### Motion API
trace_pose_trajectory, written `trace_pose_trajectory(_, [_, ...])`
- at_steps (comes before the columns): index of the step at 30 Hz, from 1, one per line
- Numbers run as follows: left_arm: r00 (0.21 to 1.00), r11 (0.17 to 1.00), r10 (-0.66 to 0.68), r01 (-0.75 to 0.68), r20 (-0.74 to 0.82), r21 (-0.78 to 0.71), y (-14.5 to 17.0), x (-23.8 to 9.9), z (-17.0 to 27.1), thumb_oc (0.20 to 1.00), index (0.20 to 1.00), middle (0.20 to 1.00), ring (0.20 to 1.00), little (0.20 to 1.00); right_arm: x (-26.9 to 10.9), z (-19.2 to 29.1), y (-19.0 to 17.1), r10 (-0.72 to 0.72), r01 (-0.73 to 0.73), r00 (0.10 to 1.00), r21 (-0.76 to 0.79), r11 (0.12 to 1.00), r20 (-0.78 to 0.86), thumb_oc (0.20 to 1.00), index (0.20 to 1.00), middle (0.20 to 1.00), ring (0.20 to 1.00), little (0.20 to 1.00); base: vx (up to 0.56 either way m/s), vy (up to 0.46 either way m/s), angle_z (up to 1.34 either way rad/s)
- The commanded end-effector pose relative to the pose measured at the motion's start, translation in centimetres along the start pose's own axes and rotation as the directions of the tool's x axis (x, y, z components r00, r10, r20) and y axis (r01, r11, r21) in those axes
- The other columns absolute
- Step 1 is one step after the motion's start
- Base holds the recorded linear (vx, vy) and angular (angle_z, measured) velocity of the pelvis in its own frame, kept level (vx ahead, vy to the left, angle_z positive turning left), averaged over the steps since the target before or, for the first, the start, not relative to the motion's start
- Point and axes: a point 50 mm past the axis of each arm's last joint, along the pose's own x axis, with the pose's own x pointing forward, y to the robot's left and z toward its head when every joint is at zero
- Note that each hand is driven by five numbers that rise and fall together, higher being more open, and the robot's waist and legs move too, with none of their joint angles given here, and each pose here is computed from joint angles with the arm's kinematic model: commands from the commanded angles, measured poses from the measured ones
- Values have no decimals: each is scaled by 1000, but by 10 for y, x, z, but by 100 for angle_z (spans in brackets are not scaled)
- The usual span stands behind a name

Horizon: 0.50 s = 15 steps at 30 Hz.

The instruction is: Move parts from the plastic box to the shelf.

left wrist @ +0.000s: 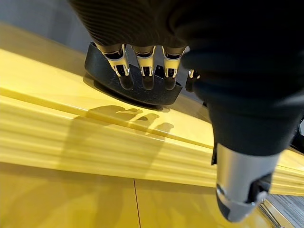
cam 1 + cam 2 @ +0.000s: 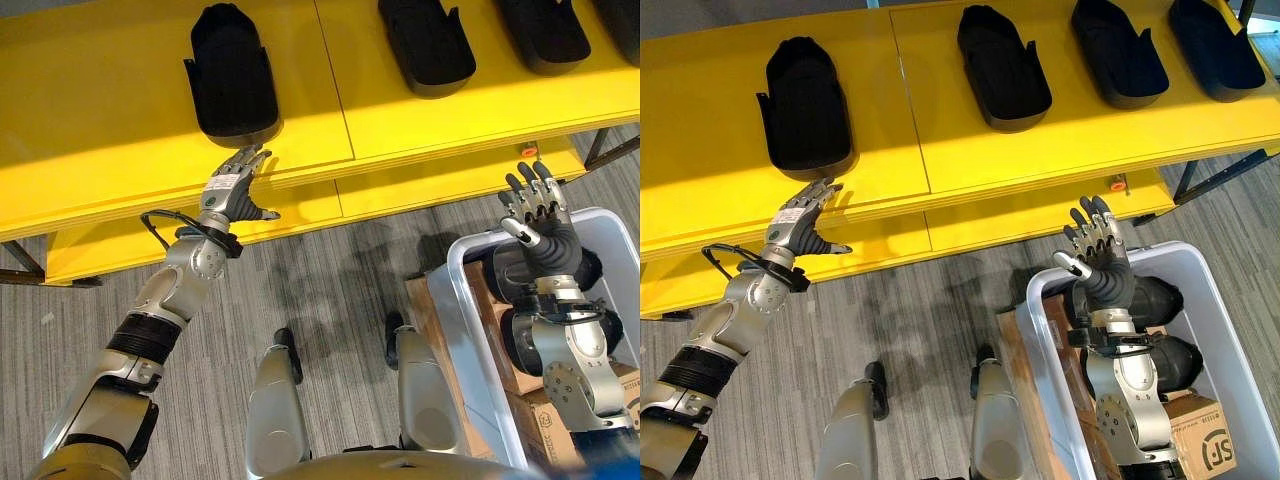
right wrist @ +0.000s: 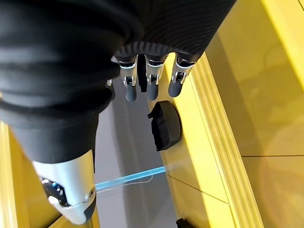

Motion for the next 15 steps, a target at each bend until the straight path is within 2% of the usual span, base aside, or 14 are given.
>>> trace_pose_trajectory(1, [997, 997, 74, -74, 1, 11, 13, 13, 0, 1000, 1000, 1000, 1000, 1000, -4, 17, -3, 15, -12, 998, -41, 999, 69, 1000, 1000, 1000, 1000, 1000, 0, 0, 0])
trace_pose_trajectory(15, [995, 998, 41, -37, -90, 41, 9, 27, -15, 1000, 1000, 1000, 1000, 1000, -7, 18, -5, 16, -13, 998, -49, 999, 65, 1000, 1000, 1000, 1000, 1000, 0, 0, 0])
